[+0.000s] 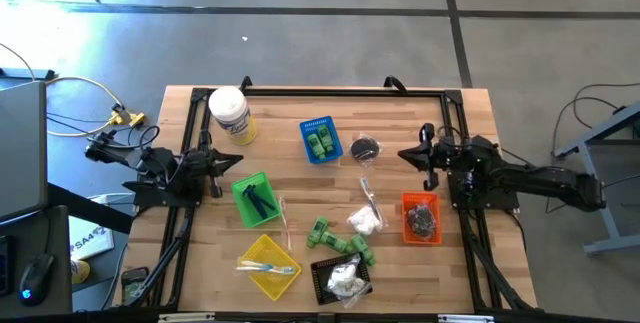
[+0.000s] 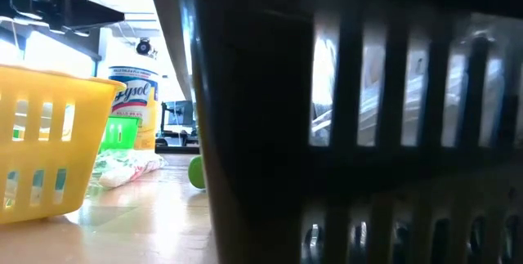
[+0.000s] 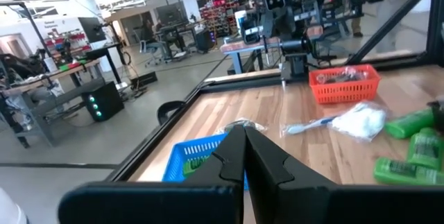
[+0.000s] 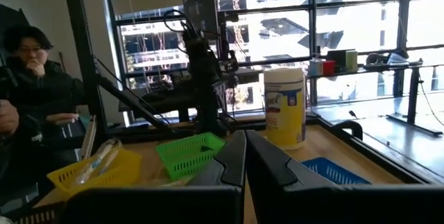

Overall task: Pick & Place Travel size toiletries
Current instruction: Put the hair brush into the orange bin

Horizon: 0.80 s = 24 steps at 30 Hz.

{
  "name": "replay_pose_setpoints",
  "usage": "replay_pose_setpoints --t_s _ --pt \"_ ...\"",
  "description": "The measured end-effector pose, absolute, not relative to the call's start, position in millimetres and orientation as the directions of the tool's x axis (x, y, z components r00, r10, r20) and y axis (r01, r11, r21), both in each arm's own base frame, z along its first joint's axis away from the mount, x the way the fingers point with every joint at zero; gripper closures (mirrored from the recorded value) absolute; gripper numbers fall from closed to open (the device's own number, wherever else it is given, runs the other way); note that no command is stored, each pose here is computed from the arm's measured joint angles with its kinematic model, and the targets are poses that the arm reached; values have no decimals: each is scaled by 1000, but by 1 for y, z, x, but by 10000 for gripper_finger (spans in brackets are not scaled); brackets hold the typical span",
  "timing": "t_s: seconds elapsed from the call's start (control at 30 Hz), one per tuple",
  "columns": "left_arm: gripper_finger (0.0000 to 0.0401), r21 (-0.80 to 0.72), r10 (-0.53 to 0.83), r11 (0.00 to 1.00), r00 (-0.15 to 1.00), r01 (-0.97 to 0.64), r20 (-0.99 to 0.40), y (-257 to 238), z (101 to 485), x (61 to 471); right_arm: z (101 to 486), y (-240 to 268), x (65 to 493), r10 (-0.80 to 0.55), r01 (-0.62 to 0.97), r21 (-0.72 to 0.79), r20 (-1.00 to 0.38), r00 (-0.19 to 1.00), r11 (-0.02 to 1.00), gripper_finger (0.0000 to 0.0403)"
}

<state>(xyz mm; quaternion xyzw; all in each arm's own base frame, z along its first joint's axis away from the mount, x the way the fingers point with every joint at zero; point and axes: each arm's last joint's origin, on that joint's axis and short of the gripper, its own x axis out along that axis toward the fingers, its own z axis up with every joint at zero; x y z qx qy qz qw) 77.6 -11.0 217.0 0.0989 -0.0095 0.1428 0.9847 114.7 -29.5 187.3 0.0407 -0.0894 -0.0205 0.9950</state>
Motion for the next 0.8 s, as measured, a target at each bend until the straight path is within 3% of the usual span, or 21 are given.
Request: replay_pose_setpoints --t_s 0.23,0.8 --pt "401 161 298 940 953 -302 49 -11 217 77 186 -33 114 -115 100 93 168 979 991 400" --pt "401 217 303 927 952 -306 45 -10 217 77 182 -33 115 -134 124 91 125 983 988 399"
